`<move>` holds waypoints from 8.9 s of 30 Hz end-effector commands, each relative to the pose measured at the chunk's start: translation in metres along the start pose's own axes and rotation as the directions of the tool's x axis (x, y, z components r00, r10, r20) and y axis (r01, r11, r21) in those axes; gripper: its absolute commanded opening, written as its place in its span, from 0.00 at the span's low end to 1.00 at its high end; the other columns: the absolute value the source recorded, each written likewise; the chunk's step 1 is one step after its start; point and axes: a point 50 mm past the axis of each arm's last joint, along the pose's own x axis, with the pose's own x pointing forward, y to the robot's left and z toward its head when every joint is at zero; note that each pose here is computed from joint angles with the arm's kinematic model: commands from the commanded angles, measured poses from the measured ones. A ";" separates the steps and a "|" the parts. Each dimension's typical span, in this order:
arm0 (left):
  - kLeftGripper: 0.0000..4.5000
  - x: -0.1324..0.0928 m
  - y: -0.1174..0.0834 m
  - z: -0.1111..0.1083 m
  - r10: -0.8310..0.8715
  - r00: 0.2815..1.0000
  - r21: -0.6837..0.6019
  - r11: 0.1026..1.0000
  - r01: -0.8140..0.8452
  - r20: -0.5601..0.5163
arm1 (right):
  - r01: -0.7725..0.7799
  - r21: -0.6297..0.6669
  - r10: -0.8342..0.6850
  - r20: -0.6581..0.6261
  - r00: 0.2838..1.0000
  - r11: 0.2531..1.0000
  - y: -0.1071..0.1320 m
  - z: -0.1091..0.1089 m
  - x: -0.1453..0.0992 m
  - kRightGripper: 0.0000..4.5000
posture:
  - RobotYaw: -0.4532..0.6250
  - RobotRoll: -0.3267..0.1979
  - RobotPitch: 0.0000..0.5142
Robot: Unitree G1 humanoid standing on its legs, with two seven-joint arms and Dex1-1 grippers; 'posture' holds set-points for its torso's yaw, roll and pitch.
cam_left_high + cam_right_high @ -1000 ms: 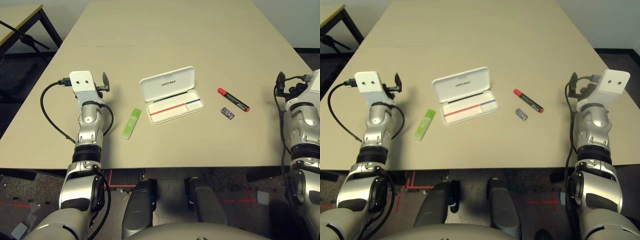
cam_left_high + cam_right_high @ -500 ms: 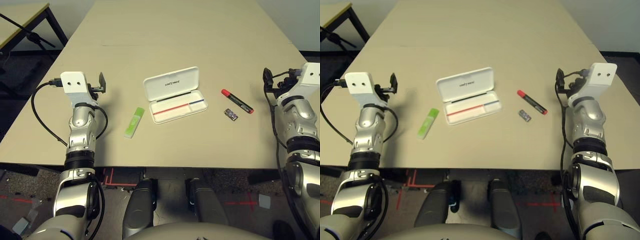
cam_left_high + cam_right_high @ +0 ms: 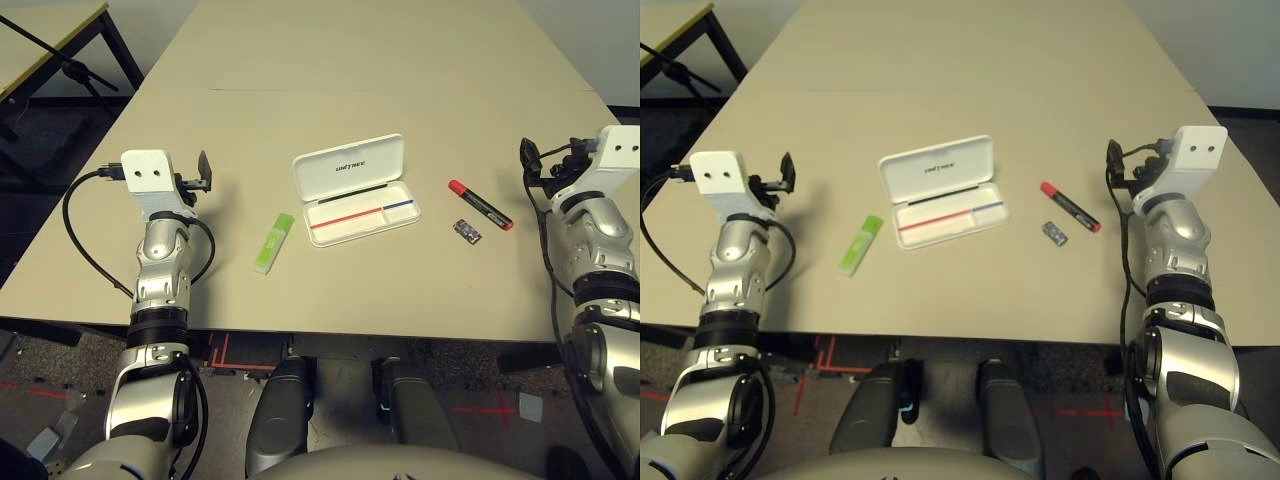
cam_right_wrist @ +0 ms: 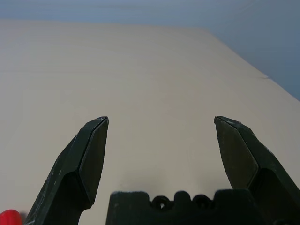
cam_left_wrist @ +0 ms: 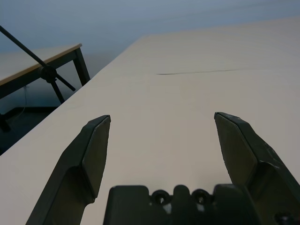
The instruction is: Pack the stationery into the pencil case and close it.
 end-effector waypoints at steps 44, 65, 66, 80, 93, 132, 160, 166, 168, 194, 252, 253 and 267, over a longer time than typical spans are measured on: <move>0.99 -0.053 -0.102 0.069 -0.907 0.038 -0.075 0.076 0.994 -0.420 | -0.915 0.085 0.874 -0.343 0.344 0.393 0.044 0.055 -0.051 1.00 | 0.56 0.62 0.29; 0.99 -0.050 -0.158 0.032 -0.735 -0.058 -0.039 -0.044 0.998 -0.676 | -0.951 0.109 0.885 -0.409 0.222 0.289 0.028 0.044 -0.073 1.00 | 0.53 0.62 0.34; 0.99 -0.050 -0.157 0.030 -0.725 -0.059 -0.042 -0.042 0.998 -0.686 | -0.951 0.108 0.886 -0.407 0.223 0.290 0.028 0.045 -0.073 1.00 | 0.53 0.62 0.33; 0.01 -0.049 -0.159 0.029 -0.715 -0.080 0.032 -0.142 0.989 -0.695 | -0.936 0.120 0.882 -0.390 0.263 0.332 0.024 0.044 -0.072 1.00 | 0.54 0.62 0.34; 0.01 -0.064 -0.152 0.055 -0.751 -0.195 0.097 -0.326 0.940 -0.631 | -0.875 0.138 0.852 -0.340 0.399 0.464 0.008 0.046 -0.065 1.00 | 0.55 0.62 0.35; 0.99 -0.090 -0.145 0.053 -0.758 -0.241 0.044 -0.334 0.942 -0.606 | -0.670 0.055 0.585 -0.544 0.601 0.740 0.005 0.029 -0.027 1.00 | 0.57 0.62 0.33; 1.00 -0.056 -0.069 0.091 -0.846 -0.063 -0.022 -0.060 0.998 -0.529 | -0.708 0.119 0.509 -0.777 0.371 0.696 0.021 -0.010 -0.008 0.56 | 0.64 0.62 0.30; 1.00 -0.055 -0.068 0.088 -0.856 -0.085 -0.024 -0.085 0.996 -0.510 | -0.740 0.138 0.542 -0.769 0.338 0.658 0.017 0.002 -0.013 0.11 | 0.63 0.62 0.30; 1.00 -0.054 -0.067 0.087 -0.855 -0.084 -0.023 -0.084 0.996 -0.512 | -0.749 0.142 0.549 -0.768 0.329 0.648 0.015 0.007 -0.015 0.11 | 0.63 0.62 0.30; 1.00 -0.062 -0.055 0.082 -0.863 -0.104 -0.123 -0.049 0.991 -0.494 | -0.969 0.229 0.623 -0.773 -0.121 0.096 0.067 0.076 -0.085 0.11 | 0.58 0.62 0.33; 1.00 -0.063 -0.072 0.069 -0.637 0.344 -0.178 0.610 0.772 -0.690 | -0.991 0.096 0.934 -0.334 -0.123 -0.096 0.096 0.062 -0.052 0.99 | 0.65 0.62 0.33; 1.00 -0.064 -0.073 0.068 -0.630 0.351 -0.178 0.621 0.763 -0.693 | -0.992 0.098 0.937 -0.333 -0.106 -0.077 0.088 0.062 -0.053 0.99 | 0.65 0.62 0.33; 1.00 -0.068 -0.080 0.043 -0.553 0.411 -0.183 0.729 0.659 -0.725 | -0.988 0.130 0.966 -0.254 0.042 0.077 0.026 0.077 -0.071 0.99 | 0.63 0.62 0.34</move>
